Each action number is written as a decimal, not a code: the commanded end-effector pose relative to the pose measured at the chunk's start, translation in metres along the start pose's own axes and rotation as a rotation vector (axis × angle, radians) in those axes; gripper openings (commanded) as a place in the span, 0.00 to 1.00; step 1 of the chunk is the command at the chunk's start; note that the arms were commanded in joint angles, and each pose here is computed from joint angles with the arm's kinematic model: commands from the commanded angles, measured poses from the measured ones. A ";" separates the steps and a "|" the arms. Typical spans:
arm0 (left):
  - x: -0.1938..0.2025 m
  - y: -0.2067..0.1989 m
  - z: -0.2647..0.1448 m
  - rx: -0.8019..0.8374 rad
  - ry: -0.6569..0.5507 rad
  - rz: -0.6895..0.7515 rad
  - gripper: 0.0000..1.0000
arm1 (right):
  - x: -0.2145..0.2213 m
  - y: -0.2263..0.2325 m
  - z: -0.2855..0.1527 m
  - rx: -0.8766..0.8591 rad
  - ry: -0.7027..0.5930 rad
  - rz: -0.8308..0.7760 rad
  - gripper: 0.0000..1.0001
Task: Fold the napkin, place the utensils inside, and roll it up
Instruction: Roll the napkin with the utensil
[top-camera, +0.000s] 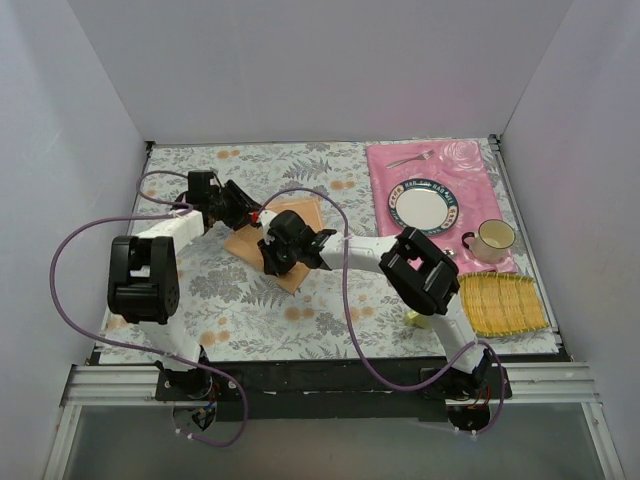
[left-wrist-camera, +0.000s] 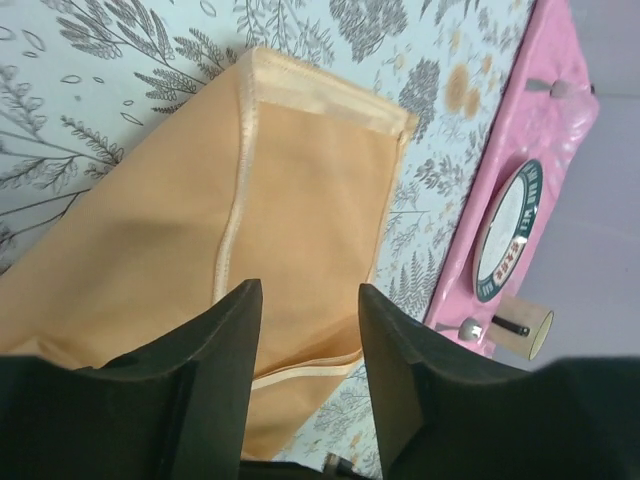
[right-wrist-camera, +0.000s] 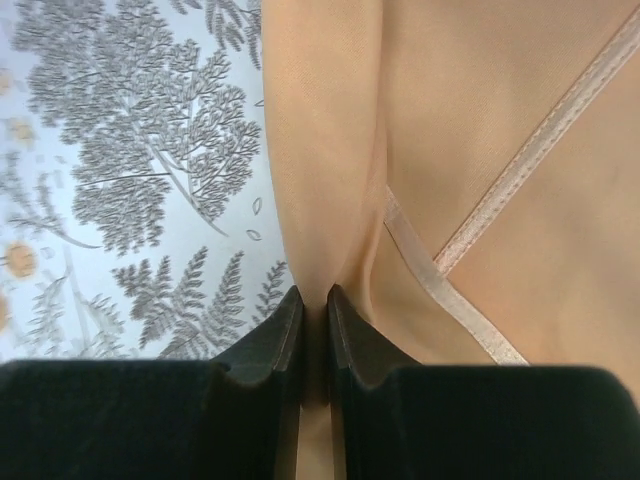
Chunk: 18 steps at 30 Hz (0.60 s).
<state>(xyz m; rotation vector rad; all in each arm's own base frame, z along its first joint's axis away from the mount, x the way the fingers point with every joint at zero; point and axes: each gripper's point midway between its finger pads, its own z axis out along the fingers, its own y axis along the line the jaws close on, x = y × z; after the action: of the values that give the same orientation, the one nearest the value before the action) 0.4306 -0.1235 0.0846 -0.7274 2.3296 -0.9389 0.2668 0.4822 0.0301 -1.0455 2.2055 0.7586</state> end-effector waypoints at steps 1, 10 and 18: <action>-0.017 -0.006 -0.052 -0.124 -0.139 0.019 0.46 | 0.074 0.024 0.003 -0.220 0.221 0.241 0.01; 0.037 0.044 -0.111 -0.317 -0.160 -0.103 0.51 | 0.043 0.035 -0.005 -0.458 0.183 0.525 0.01; 0.079 0.066 -0.116 -0.368 -0.068 -0.210 0.60 | 0.038 0.031 -0.003 -0.547 0.171 0.642 0.01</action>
<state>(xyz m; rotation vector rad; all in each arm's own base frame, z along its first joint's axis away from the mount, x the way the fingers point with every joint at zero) 0.2899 -0.0795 0.0880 -1.0783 2.4118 -0.5774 0.2362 0.4831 0.0323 -0.6988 2.4681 1.5901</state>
